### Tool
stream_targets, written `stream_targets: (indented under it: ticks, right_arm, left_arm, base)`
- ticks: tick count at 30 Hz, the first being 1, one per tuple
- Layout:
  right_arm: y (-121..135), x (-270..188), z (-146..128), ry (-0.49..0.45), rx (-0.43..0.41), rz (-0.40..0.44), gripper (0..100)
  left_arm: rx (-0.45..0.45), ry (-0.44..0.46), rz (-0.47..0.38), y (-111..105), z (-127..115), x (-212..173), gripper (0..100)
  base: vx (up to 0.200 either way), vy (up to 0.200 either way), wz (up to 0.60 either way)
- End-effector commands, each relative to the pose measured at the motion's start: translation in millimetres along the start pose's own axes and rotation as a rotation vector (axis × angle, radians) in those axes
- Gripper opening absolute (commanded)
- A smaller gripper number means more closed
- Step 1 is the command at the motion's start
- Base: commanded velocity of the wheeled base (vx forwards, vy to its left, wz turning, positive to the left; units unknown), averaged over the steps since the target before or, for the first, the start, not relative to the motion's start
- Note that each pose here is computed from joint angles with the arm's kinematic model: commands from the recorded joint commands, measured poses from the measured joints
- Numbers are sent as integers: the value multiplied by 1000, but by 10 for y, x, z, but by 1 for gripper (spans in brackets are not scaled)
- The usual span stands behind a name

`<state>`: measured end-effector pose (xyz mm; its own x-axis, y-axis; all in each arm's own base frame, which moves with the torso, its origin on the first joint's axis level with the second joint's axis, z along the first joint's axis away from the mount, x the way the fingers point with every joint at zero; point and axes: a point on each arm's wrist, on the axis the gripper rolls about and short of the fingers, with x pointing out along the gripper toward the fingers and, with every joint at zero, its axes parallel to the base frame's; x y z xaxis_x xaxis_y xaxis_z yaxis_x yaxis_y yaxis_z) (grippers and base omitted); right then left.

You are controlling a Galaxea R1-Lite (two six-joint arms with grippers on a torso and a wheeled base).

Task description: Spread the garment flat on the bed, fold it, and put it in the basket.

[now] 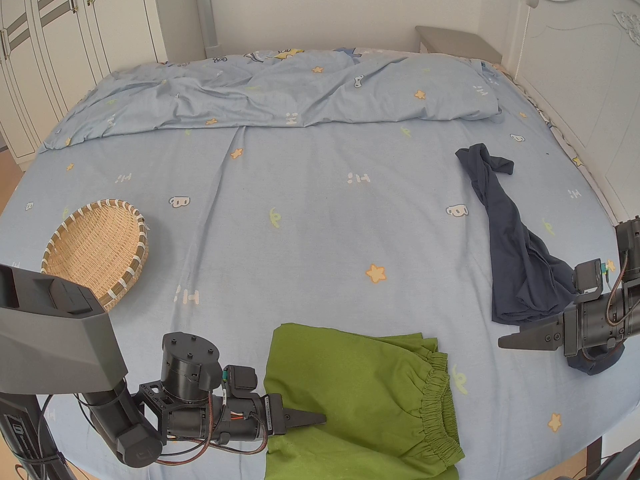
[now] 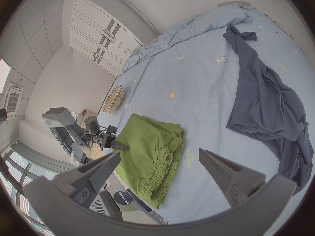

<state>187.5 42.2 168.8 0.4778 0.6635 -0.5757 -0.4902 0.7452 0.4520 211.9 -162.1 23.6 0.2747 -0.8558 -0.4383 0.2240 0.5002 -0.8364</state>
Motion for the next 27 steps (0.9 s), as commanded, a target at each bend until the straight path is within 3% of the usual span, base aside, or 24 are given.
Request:
stream_targets:
  ticks: [1, 7, 11, 14, 17, 20, 27]
  right_arm:
    - [1, 5, 4, 2, 0, 0, 100]
    - [35, -34, 71, -23, 6, -2, 100]
    - [173, -198, 179, -101, 41, 12, 100]
    - [250, -301, 244, -147, 55, 21, 100]
    - [276, -367, 300, -158, 62, 15, 100]
    - [289, -379, 300, -144, 71, 16, 100]
    - [316, -425, 260, -132, 82, 11, 100]
  left_arm:
    - [-15, 2, 9, 13, -9, -32, 0]
    - [-3, -79, -12, -149, 157, -273, 0]
    - [-11, -118, -8, -428, 417, -442, 0]
    - [-57, -105, 59, -763, 703, -668, 0]
    - [-13, -64, 127, -978, 887, -824, 0]
    - [28, -40, 175, -968, 970, -926, 0]
    - [95, -60, 195, -813, 1080, -1081, 0]
  base:
    - [0, 0, 0]
    - [0, 0, 0]
    - [0, 0, 0]
    - [0, 0, 0]
    - [0, 0, 0]
    - [0, 0, 0]
    - [0, 0, 0]
